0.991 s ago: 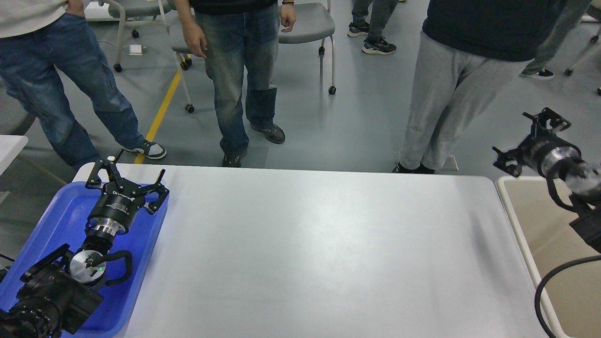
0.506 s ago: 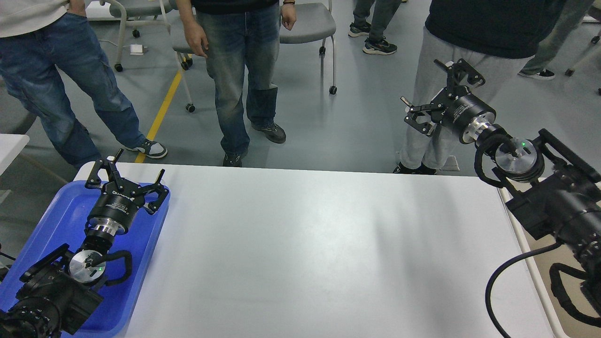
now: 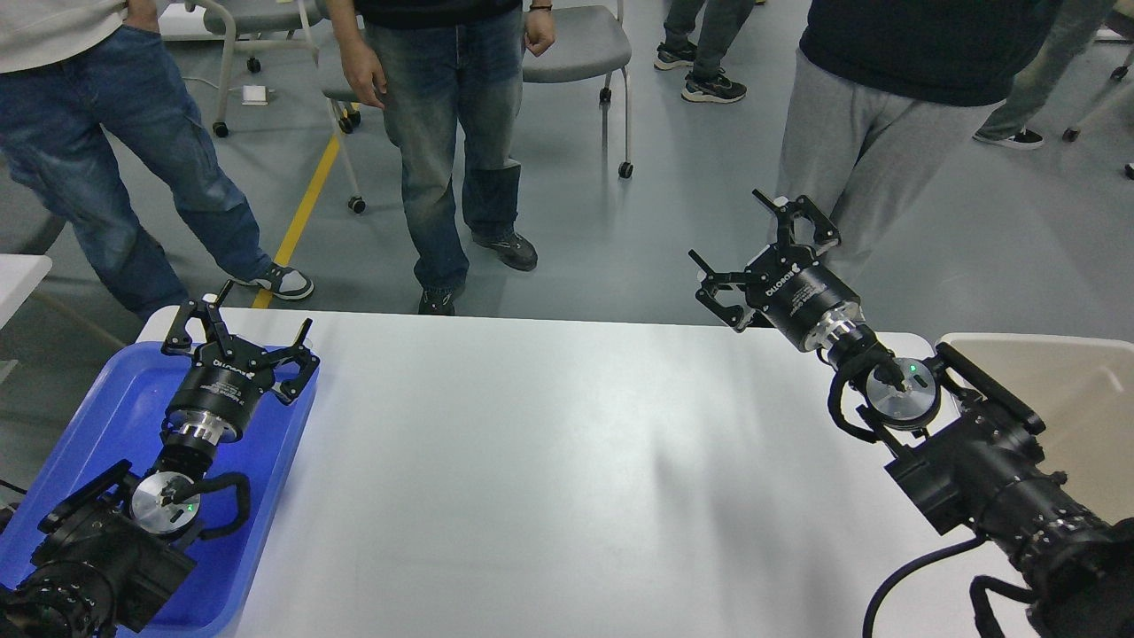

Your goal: Tidy desktop

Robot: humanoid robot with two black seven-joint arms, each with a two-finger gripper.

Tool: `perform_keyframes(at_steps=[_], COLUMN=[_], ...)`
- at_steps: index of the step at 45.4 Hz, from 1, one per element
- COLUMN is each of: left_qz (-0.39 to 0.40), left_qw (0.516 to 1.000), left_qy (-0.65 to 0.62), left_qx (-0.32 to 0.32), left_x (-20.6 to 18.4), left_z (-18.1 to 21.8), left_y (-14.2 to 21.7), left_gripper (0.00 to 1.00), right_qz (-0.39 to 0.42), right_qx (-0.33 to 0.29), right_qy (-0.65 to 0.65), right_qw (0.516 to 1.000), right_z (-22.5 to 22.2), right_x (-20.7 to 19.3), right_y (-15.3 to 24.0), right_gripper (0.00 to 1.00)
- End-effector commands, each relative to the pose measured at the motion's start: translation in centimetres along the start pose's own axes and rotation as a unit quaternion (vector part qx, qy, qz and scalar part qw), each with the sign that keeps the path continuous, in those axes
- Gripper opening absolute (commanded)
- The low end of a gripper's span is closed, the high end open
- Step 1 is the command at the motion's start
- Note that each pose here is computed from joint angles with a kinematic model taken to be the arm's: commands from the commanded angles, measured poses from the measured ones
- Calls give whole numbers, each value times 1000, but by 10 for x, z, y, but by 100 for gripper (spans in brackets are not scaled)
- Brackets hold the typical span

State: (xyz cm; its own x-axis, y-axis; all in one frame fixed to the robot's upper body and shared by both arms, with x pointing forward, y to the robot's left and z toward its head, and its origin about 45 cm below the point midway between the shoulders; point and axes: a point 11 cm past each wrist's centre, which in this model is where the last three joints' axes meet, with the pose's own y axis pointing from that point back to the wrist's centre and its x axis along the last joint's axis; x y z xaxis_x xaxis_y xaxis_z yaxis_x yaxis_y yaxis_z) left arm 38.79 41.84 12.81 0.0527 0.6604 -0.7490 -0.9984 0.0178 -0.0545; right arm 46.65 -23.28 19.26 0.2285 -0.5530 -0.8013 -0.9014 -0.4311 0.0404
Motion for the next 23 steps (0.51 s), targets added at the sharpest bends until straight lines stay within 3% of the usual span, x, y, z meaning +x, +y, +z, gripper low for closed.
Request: perform_keyframes(at_steps=[1, 12, 23], left_qz=[0, 0, 0], left_qw=[1000, 1000, 1000], left_qy=[0, 0, 0], left_qx=[0, 0, 0], left_x=[0, 0, 0], left_z=[0, 0, 0], left_y=[0, 0, 0], left_gripper=[100, 100, 100], right_qz=[13, 76, 76], right_qx=[0, 1, 0], right_qy=[-28, -17, -16], right_qw=[1000, 997, 997], right_z=[30, 29, 29], right_x=[25, 65, 64], right_y=[20, 39, 38], right_gripper=[100, 100, 100])
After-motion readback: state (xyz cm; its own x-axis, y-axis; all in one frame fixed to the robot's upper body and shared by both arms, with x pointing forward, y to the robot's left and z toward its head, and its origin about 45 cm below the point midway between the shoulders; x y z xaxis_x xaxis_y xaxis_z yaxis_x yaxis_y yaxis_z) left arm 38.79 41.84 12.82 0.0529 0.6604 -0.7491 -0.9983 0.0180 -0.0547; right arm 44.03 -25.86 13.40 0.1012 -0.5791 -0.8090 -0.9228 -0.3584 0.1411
